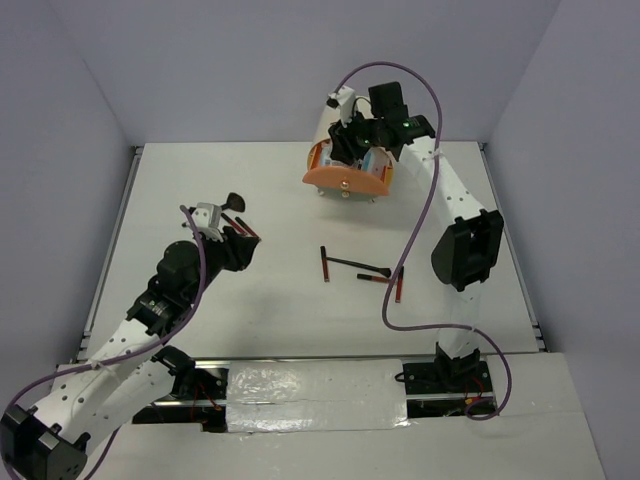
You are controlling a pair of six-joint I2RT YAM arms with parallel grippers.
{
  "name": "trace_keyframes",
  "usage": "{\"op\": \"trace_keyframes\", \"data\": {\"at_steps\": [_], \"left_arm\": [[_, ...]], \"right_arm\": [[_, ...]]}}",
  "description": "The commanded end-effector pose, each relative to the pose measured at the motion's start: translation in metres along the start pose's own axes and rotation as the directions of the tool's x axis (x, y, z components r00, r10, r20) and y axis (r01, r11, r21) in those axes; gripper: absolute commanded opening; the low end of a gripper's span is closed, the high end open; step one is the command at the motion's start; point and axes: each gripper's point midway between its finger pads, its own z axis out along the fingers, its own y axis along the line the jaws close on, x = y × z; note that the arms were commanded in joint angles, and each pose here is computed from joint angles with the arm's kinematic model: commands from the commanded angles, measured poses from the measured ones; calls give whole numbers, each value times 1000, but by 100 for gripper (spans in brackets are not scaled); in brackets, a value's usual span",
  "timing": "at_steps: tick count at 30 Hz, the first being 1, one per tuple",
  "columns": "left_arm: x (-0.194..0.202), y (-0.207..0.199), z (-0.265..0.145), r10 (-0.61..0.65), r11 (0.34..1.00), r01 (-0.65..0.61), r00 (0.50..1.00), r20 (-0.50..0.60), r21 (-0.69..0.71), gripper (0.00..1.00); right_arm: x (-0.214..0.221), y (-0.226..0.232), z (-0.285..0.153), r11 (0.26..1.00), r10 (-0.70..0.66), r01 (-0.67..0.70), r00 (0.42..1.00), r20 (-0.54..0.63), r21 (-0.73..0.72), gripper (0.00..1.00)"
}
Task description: Organize the makeup
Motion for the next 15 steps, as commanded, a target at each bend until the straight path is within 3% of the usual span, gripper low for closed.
{"op": "trace_keyframes", "data": {"at_steps": [1,5,8,9,12,13,15], "left_arm": [[-36,-15,0,-9,999,5,996,91,45,51],[-41,-16,-2,-9,999,5,995,101,42,53],[-45,-16,-3,-17,999,14,994,112,34,54],[-48,-16,-5,-29,999,25,992,120,34,54],[-49,-14,-7,-41,999,39,992,122,19,51],[-49,-12,-8,-52,999,52,991,120,11,41],[-51,-11,-9,-59,998,59,990,128,3,25]], "right_arm": [[-68,15,-56,995,-94,99,977,193,-17,52],[-99,28,-93,986,-131,157,945,301,-64,53],[-100,56,-118,939,-204,293,896,394,-181,58],[-88,76,-121,898,-195,337,882,428,-284,63],[-46,113,-131,768,-327,521,819,472,-373,69],[-37,118,-127,692,-425,636,741,520,-342,69],[-8,134,-124,681,-405,582,805,434,-444,62]]}}
